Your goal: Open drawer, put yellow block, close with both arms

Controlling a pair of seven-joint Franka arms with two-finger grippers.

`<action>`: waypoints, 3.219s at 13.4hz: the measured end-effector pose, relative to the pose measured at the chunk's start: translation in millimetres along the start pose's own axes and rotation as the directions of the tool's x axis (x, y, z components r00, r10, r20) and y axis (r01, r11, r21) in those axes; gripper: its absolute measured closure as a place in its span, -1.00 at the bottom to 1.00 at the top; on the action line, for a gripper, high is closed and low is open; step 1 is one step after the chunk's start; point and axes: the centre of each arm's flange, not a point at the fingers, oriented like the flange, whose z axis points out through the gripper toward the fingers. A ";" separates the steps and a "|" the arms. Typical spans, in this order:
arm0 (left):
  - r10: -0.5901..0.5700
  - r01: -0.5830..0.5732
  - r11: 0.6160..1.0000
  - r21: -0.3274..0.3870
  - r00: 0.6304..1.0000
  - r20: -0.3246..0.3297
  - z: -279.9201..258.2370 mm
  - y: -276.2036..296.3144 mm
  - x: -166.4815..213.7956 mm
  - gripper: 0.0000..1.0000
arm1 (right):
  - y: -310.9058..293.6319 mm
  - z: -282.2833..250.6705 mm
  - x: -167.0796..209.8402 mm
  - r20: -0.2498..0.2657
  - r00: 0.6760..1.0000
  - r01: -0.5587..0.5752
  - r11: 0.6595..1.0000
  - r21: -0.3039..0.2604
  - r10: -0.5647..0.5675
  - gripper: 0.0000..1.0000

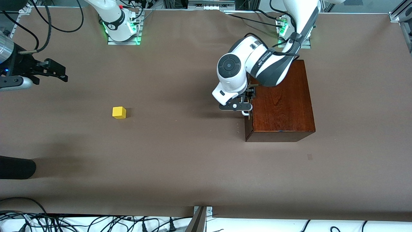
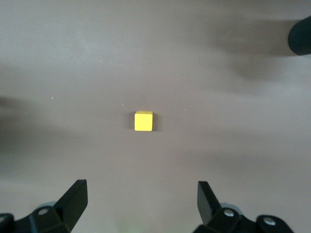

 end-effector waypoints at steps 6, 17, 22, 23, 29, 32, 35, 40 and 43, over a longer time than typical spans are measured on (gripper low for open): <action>0.016 -0.015 0.999 0.039 1.000 -0.026 13.9 5.8 -3.0 -1.00 | -14.8 3.1 -7.4 0.004 1.000 0.027 1.000 0.003 -0.027 -1.00; 0.000 0.003 0.997 0.073 0.999 -0.044 64.8 32.2 -2.9 -1.00 | -7.8 26.8 -1.4 0.080 0.997 0.014 1.000 0.003 -0.014 -1.00; -0.026 0.029 0.998 0.048 0.997 -0.070 61.7 39.2 -4.0 -1.00 | -50.2 82.2 -8.8 0.076 0.997 0.031 1.000 0.003 -0.031 -1.00; -0.028 0.031 0.999 0.035 0.996 -0.085 59.4 44.3 -5.8 -1.00 | -51.1 100.5 -9.1 0.072 0.997 0.031 1.000 0.003 -0.032 -1.00; -0.016 0.011 0.999 -0.032 0.988 -0.157 48.3 72.7 -18.0 -1.00 | -47.4 182.8 -15.8 0.033 0.999 0.024 1.000 0.001 -0.024 -1.00; -0.006 -0.004 0.999 -0.054 0.984 -0.181 40.8 85.1 -22.5 -1.00 | -44.6 231.2 -21.0 -0.013 1.000 0.017 1.000 -0.002 -0.017 -1.00; 0.008 -0.017 0.999 -0.045 0.982 -0.187 44.3 97.2 -24.8 -1.00 | -43.2 276.8 -14.7 -0.032 0.999 0.014 1.000 -0.009 -0.014 -1.00; 0.013 -0.019 0.999 -0.033 0.983 -0.185 46.3 102.2 -24.6 -1.00 | -40.6 335.3 -0.8 -0.049 0.999 0.009 1.000 -0.021 -0.010 -1.00; 0.017 -0.020 1.000 -0.016 0.983 -0.182 49.4 107.5 -23.6 -1.00 | -39.1 361.8 1.7 -0.044 0.999 0.007 1.000 -0.026 -0.008 -1.00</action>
